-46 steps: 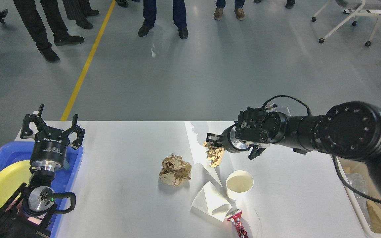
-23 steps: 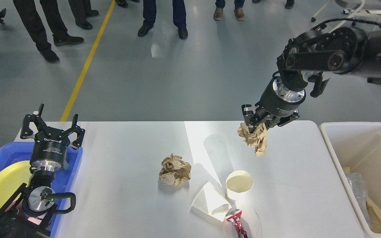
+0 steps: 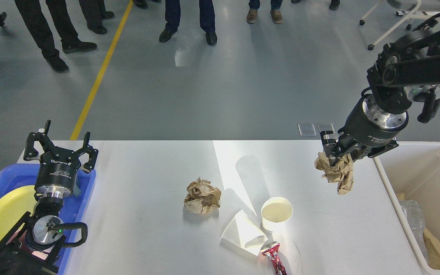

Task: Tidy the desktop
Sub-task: 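Lift the crumpled paper ball and carry it toward the white bin, then lower the paper ball into the bin and open the right gripper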

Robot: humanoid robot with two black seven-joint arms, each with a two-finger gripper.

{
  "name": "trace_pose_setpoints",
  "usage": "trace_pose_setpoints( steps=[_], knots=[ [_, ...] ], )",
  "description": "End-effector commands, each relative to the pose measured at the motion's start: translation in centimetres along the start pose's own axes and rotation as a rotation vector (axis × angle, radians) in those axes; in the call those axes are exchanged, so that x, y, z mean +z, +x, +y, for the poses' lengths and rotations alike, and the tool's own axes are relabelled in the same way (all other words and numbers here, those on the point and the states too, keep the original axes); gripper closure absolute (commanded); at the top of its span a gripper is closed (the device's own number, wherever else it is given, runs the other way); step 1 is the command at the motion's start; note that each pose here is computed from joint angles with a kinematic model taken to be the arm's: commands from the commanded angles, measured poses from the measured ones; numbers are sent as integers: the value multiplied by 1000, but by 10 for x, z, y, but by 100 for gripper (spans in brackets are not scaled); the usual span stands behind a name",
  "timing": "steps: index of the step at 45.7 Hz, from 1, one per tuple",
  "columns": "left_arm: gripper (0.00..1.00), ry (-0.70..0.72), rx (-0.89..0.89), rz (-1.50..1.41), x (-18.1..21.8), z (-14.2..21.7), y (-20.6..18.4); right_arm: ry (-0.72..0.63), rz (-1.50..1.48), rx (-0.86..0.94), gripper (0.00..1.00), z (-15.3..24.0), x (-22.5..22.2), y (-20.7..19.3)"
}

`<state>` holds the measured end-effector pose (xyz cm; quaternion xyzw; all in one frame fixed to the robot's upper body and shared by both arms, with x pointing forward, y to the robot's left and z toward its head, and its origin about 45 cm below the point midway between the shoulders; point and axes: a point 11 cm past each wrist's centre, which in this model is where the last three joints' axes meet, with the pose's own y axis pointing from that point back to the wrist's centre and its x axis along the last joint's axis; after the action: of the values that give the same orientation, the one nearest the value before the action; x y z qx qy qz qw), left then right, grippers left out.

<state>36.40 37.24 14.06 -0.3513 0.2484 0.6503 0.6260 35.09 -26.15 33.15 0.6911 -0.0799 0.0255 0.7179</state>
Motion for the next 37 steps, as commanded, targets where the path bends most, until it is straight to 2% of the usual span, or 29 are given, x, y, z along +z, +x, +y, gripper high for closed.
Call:
trace_pose_setpoints(
  steps=[1,20,30,37],
  knots=[
    [4,0,0,0,0,0,0,4,-110,1,100,-13,39,0],
    [4,0,1,-1,0,0,0,-122,-451,75,100,-61,213,-5],
    [4,-1,1,0,0,0,0,-200,-596,140,100,-123,274,-28],
    [4,-1,1,0,0,0,0,-286,-679,257,100,-184,300,-62]
  ],
)
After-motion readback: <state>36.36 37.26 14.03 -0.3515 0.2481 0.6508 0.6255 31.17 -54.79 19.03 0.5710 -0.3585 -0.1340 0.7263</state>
